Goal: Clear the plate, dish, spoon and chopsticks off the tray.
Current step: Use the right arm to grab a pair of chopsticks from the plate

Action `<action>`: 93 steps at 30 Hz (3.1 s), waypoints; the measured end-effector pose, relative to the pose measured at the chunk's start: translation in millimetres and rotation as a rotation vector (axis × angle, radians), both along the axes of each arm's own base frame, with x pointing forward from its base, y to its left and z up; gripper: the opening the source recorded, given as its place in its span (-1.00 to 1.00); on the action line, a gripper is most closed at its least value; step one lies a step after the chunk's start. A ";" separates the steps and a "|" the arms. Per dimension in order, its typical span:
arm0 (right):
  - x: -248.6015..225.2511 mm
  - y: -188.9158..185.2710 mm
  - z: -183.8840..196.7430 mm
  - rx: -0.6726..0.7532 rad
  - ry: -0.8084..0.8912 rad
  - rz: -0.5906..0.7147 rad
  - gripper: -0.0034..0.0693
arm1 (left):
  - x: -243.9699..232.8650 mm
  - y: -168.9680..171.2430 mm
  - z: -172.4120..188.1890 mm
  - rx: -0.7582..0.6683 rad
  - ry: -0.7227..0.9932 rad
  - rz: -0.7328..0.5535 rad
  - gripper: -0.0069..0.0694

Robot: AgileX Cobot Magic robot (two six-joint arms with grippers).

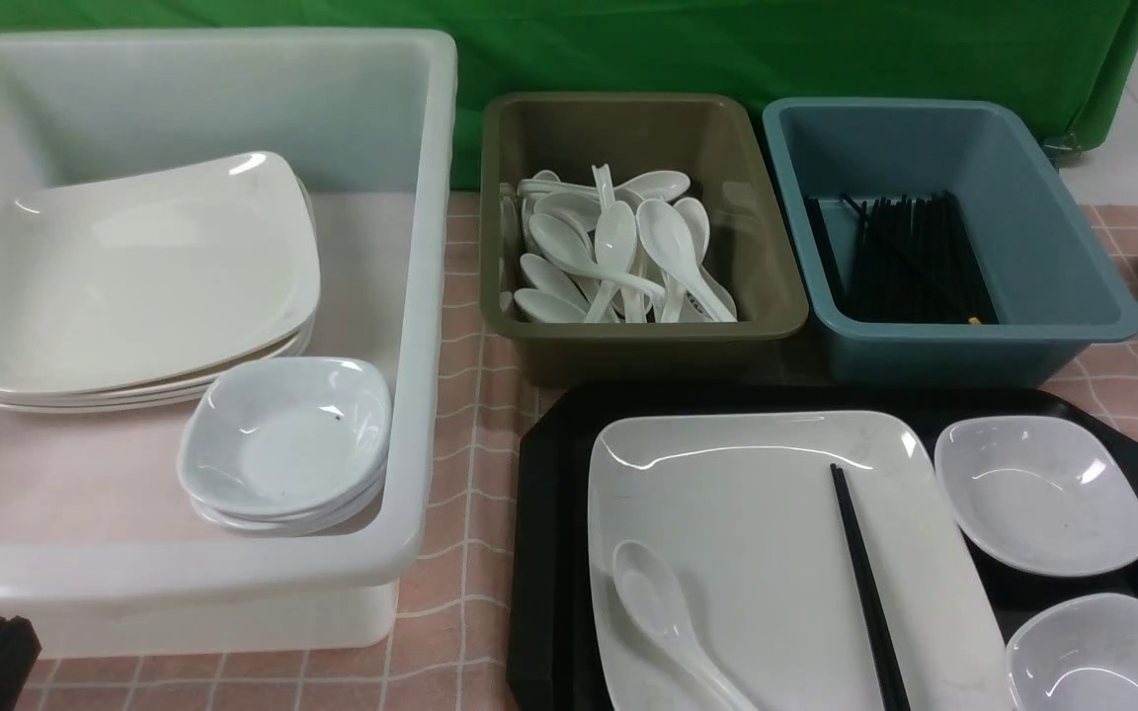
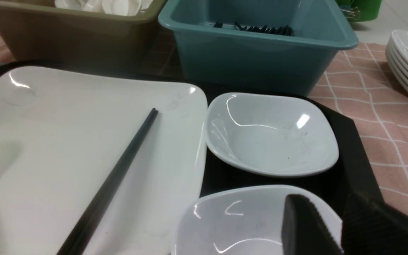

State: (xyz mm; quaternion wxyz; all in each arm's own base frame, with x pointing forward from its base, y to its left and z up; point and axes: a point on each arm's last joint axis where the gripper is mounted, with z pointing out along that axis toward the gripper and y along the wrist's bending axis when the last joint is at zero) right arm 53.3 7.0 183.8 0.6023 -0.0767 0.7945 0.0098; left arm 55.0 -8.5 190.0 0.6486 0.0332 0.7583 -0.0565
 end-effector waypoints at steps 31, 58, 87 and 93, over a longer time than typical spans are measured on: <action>0.4 3.5 2.3 0.279 0.005 -0.036 -0.24 | 0.0 0.0 0.0 0.000 0.000 0.000 -0.76; 4.4 9.6 164.8 0.422 -0.170 0.037 -0.82 | 0.0 0.0 0.0 0.000 0.000 0.000 -0.76; 196.7 130.5 6.6 -0.047 1.272 0.174 0.49 | 0.0 0.0 0.0 0.000 0.000 0.000 -0.76; 206.3 133.6 -20.6 -0.070 1.308 0.150 0.46 | 0.0 0.0 0.0 0.000 0.000 0.000 -0.76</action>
